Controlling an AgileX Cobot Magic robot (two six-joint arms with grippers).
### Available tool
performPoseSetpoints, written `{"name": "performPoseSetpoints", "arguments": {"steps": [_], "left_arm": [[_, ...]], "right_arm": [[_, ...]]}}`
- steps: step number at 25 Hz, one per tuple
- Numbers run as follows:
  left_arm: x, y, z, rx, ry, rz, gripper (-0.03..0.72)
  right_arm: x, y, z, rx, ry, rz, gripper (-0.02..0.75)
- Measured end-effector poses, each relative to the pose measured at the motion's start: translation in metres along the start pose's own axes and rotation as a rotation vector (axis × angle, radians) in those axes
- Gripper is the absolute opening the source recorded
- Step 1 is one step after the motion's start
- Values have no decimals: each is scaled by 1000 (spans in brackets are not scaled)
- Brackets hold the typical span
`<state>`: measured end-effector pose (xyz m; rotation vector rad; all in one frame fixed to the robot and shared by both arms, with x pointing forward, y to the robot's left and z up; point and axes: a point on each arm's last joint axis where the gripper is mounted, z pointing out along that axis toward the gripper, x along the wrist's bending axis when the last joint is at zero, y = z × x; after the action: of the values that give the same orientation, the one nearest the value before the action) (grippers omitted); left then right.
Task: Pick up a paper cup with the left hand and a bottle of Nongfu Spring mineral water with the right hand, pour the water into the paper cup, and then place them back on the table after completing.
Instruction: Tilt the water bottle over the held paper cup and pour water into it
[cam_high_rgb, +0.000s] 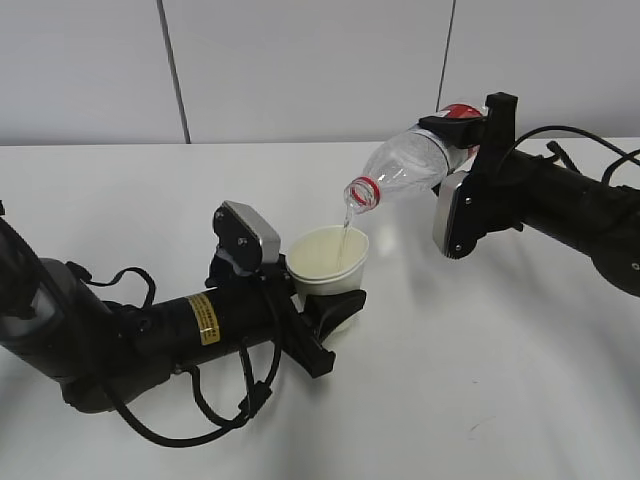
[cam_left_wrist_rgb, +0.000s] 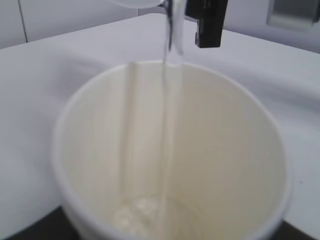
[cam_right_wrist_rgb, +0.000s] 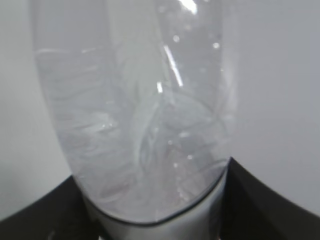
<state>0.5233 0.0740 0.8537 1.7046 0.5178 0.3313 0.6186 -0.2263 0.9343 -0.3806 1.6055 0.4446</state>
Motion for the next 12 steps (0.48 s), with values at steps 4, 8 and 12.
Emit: {"name": "performPoseSetpoints", "arguments": {"steps": [4,8,12], "left_arm": [[-1,0,0,3,-14,6,361],[-1,0,0,3,-16,8,361],[-2,0,0,4,-17,8,361]], "right_arm": [[0,0,0,0,0,-2,439],[0,0,0,0,0,-13,439],[0,0,0,0,0,-22,439]]}}
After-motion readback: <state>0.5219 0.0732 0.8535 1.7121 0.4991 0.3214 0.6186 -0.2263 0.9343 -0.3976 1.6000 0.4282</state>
